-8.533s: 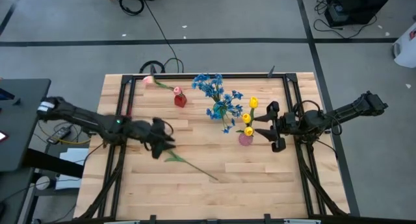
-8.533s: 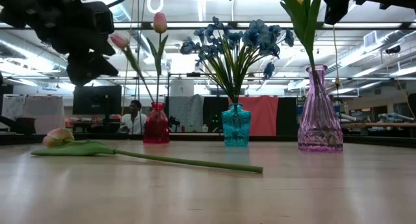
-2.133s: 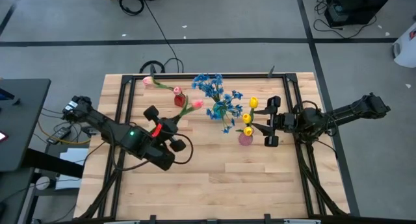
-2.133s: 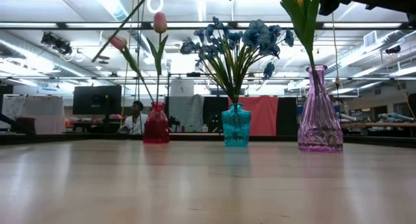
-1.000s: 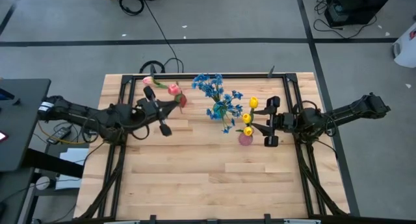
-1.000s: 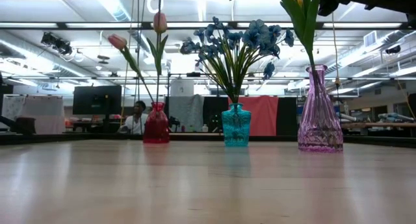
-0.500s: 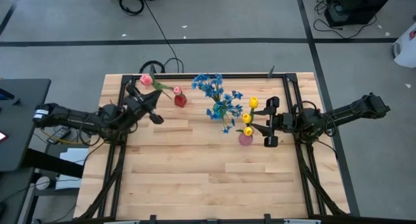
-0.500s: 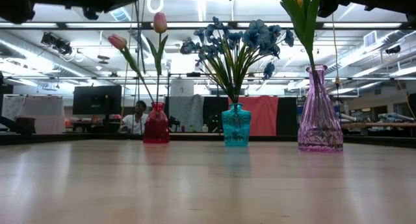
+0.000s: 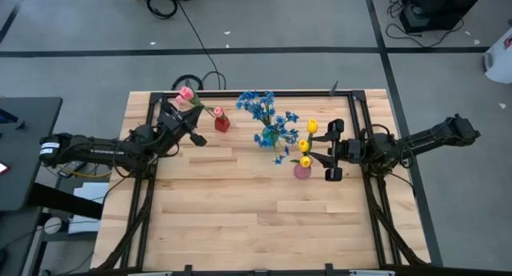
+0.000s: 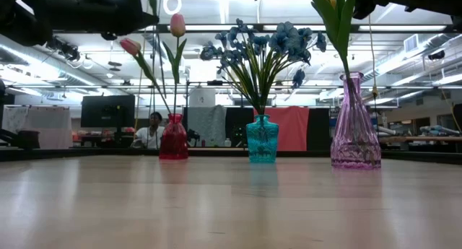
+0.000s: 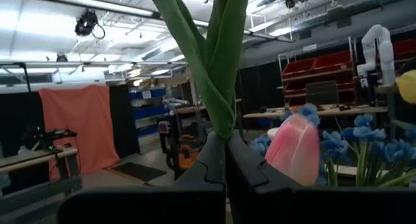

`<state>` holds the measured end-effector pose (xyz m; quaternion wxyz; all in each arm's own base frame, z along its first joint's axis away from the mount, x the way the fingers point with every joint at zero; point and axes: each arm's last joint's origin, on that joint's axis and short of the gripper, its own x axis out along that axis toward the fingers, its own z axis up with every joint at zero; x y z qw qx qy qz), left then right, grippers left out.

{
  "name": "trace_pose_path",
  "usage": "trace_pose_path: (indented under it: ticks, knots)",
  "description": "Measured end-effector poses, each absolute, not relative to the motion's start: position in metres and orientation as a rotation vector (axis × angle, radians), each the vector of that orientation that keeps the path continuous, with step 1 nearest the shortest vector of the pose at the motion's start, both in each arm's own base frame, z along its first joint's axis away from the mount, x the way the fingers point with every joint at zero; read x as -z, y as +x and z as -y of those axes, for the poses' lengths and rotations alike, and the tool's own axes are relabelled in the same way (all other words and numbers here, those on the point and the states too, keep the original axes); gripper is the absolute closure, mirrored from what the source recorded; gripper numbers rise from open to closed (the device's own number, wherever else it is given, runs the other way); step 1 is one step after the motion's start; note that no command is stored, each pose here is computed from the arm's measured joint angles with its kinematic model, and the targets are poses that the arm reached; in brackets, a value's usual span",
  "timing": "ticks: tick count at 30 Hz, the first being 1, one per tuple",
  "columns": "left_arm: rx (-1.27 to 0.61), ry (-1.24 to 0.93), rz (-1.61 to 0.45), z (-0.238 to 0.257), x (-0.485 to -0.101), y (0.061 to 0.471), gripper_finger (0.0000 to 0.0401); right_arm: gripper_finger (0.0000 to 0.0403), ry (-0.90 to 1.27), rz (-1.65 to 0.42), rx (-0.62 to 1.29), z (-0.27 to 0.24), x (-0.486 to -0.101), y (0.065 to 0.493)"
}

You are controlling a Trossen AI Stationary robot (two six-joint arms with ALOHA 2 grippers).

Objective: Sort flowers into vase by color
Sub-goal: Put the pink tulip into the red flower vase

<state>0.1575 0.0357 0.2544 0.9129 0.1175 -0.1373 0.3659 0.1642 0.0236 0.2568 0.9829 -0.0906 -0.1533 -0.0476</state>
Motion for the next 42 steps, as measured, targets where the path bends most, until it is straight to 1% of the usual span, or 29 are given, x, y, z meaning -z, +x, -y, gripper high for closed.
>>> trace_pose_path:
  ticks: [14, 26, 37, 42]
  knots:
    - [-0.776, 0.228, 0.286, -0.059, -0.242, 0.172, 0.0401, 0.0192, -0.183, 0.308, 0.096, -0.024, -0.257, 0.164]
    - [-0.794, 0.188, 0.237, -0.075, -0.221, 0.186, 0.0401, 0.0192, -0.184, 0.307, 0.095, -0.024, -0.257, 0.164]
    - [-0.799, 0.114, 0.140, -0.083, -0.198, 0.197, 0.0401, 0.0192, -0.187, 0.305, 0.095, -0.024, -0.256, 0.164]
    - [-0.791, 0.110, 0.133, -0.083, -0.196, 0.198, 0.0401, 0.0192, -0.188, 0.305, 0.095, -0.024, -0.256, 0.164]
